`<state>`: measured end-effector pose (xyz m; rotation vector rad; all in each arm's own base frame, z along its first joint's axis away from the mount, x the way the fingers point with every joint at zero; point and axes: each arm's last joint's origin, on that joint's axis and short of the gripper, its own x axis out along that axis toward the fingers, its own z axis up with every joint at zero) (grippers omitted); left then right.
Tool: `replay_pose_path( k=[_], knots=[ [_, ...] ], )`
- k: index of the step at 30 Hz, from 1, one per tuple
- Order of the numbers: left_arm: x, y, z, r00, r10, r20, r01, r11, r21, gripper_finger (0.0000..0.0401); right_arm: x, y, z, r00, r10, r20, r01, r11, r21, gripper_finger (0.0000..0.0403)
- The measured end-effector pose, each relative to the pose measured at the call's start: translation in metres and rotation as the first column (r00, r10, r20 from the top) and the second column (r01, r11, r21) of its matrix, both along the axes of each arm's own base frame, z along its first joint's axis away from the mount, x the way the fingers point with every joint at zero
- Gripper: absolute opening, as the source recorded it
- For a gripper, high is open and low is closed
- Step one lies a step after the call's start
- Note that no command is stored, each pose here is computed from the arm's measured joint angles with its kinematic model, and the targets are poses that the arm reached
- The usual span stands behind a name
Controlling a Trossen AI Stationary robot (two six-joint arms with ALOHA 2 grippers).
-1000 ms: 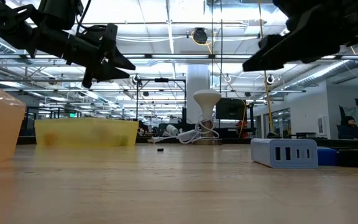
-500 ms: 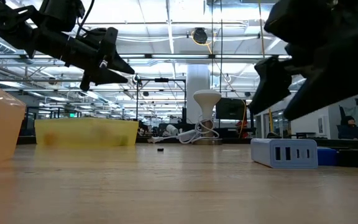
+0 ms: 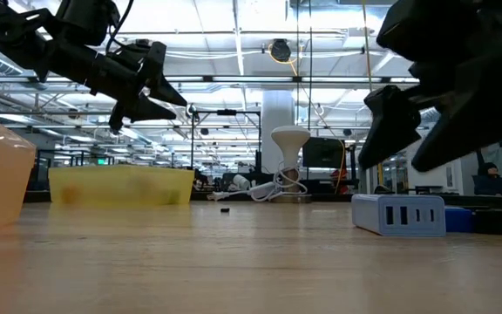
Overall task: Pick & Place Office items
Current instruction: Put the light blue charger adapter into the yellow bin
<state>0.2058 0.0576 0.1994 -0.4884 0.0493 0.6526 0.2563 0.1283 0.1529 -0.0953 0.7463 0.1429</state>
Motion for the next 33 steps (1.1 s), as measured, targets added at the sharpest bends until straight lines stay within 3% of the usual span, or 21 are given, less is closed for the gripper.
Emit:
replay_pose_path(
  k=[10,16,24,33],
  knots=[
    [0.000,0.000,0.000,1.000,0.001,-0.003,-0.001,1.000,-0.002,0.0162,0.028,0.009,-0.032,0.987,0.029,-0.158,-0.022,0.999,0.043,0.0329],
    [0.000,-0.002,-0.002,1.000,-0.007,-0.013,0.007,1.000,-0.009,0.0152,0.030,0.007,-0.029,0.984,0.021,-0.177,-0.011,0.998,0.056,0.0323],
    [0.000,-0.002,-0.002,1.000,-0.007,-0.014,0.007,1.000,-0.006,0.0167,0.028,0.004,-0.020,0.986,0.046,-0.161,-0.041,0.999,0.036,0.0274],
    [-0.001,0.000,-0.001,0.999,0.025,-0.029,-0.024,0.999,0.023,0.0179,0.025,-0.001,0.001,0.992,0.079,-0.099,-0.079,0.997,0.010,0.0276]
  ],
)
